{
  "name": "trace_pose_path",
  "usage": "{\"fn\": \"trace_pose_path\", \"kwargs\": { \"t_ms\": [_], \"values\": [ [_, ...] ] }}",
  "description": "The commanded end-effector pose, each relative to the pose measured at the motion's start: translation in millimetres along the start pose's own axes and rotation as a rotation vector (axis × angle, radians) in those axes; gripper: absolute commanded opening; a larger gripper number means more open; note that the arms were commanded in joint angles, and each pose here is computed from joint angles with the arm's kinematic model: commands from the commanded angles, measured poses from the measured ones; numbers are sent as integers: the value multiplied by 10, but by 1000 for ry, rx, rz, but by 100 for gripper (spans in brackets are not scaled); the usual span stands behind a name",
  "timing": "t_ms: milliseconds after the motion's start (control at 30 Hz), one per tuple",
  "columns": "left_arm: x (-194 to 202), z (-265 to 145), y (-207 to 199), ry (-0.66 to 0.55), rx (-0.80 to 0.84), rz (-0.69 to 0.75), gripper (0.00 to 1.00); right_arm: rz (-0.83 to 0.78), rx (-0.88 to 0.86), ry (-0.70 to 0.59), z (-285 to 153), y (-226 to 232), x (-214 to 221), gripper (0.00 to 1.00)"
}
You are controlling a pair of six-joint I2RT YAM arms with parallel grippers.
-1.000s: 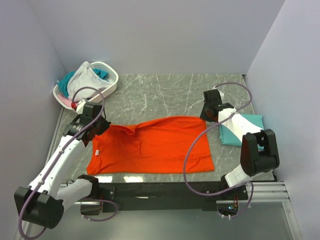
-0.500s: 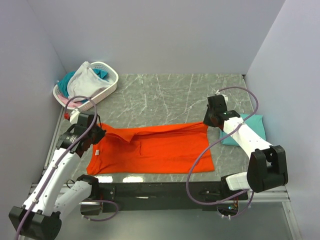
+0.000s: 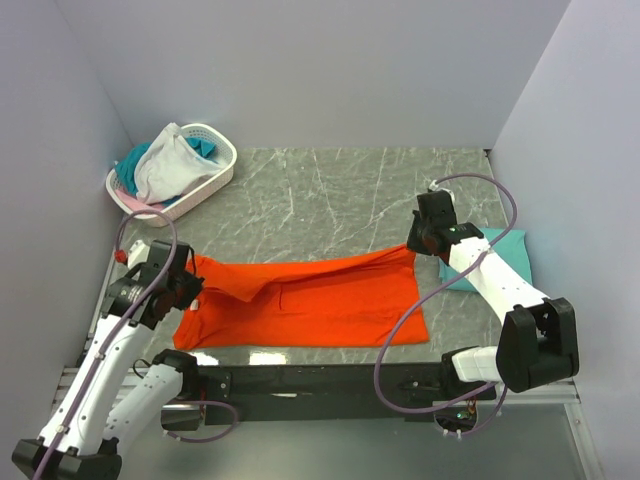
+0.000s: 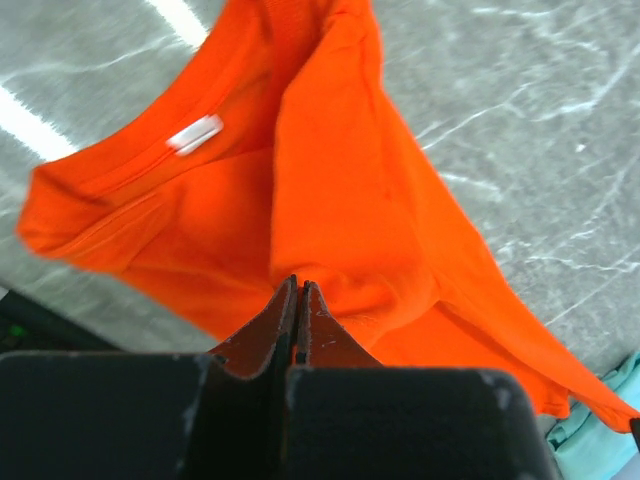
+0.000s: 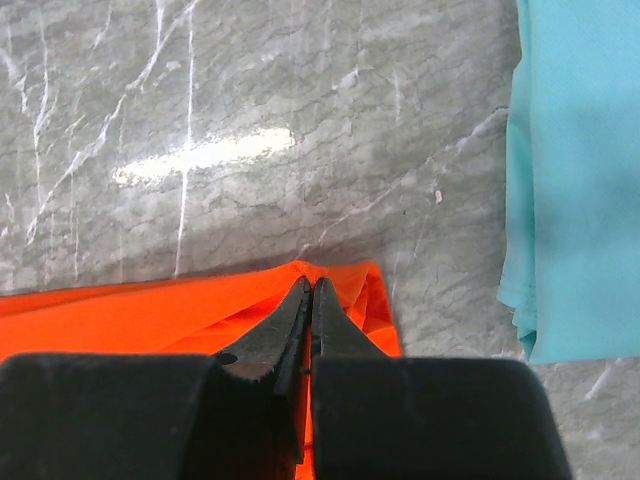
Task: Fold and stack the t-shirts
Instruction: Fold the tshirt
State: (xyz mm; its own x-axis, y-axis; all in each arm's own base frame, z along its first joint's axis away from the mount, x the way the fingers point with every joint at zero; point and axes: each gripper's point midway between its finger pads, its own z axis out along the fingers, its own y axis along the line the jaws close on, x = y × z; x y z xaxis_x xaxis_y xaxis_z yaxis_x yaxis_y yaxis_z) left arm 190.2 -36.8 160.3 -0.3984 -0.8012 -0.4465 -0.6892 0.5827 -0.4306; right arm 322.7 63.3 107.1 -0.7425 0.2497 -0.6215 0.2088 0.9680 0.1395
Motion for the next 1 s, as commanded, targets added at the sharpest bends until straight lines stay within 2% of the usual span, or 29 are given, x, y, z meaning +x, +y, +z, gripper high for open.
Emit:
{"fn": "trace_pose_path", "kwargs": {
  "t_ms": [0, 267, 433, 567, 733, 867, 933, 967],
  "values": [
    [12, -168, 201, 4, -53, -35, 1, -21, -34, -35, -86, 51, -67, 0],
    [253, -157, 305, 98, -31, -23, 1, -27, -38, -16, -81, 33, 29, 0],
    [394, -96, 497, 141, -94, -21, 1, -29, -28, 12, -70, -36, 197, 0],
    [399, -98, 486, 142, -76, -15, 8, -12, -13, 39, -52, -112, 370, 0],
    [428, -82, 497, 156, -88, -10, 9, 36, 16, 71, -71, -229, 616, 0],
    [417, -91, 496, 154, -88, -1, 14, 73, 43, 112, -94, -298, 778, 9],
    [419, -97, 488, 157, -82, 6, 20, 76, 52, 128, -100, -321, 830, 17],
    [430, -115, 494, 165, -80, 13, 26, 82, 61, 124, -111, -337, 825, 24]
  ]
}}
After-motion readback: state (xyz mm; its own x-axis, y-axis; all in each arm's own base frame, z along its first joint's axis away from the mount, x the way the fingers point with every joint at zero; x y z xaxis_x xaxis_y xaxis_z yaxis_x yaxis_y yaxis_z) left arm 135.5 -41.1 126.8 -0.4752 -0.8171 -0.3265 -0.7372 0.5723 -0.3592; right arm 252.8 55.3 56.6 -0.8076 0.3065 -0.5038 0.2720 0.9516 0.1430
